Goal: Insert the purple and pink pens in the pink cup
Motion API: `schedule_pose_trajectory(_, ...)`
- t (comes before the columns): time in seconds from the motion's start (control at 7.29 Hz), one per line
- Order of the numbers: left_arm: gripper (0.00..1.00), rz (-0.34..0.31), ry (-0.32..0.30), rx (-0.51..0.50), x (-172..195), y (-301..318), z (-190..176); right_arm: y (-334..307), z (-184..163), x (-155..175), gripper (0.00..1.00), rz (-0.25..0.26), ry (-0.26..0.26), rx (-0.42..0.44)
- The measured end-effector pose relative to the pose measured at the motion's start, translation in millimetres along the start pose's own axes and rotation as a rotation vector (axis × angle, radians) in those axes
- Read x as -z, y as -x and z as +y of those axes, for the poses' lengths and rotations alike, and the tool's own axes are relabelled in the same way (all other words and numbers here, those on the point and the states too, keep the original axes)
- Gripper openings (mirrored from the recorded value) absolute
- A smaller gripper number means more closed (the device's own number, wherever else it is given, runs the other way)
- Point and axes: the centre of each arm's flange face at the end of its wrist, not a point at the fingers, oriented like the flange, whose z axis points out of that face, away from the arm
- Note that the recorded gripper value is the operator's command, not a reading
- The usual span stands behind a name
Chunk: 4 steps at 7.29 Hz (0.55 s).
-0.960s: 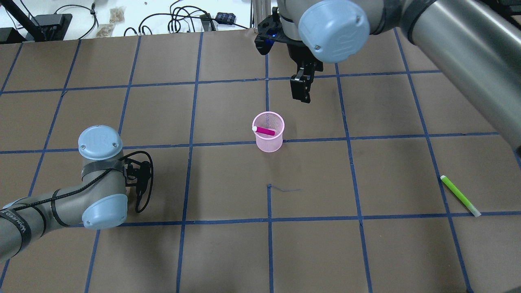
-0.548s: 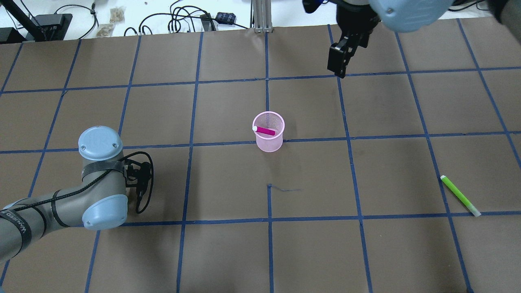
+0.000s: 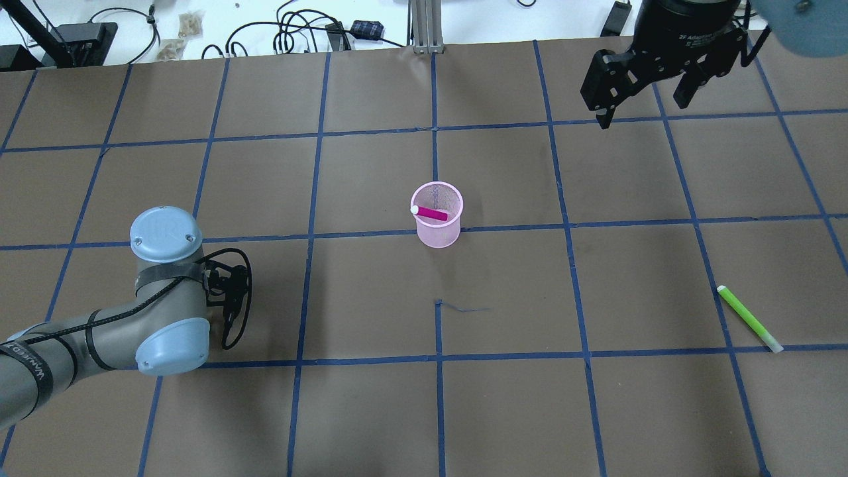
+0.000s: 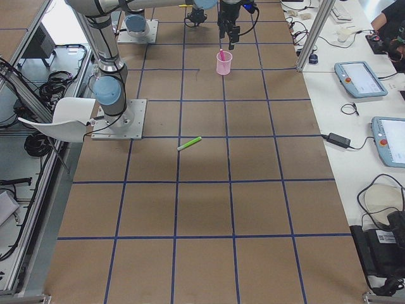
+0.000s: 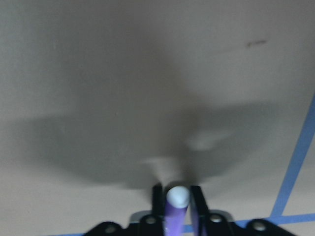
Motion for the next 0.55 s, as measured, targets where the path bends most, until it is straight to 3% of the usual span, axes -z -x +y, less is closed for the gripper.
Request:
schedule_pose_trajectory(0.14, 0.00, -0.004, 0.001, -0.009, 2, 1, 1, 1, -2, 4, 1.00, -0.014, -0.055, -0.101)
schedule_pose_trajectory(0.27, 0.00, -0.019, 0.007, -0.021, 6, 4, 4, 2, -5, 3, 1.00, -0.025, -0.102, -0.149)
schedule_pose_trajectory(0.55, 0.00, -0.095, 0.017, -0.028, 38, 18, 19, 4, -5, -5, 1.00, -0.056, -0.127, -0.174)
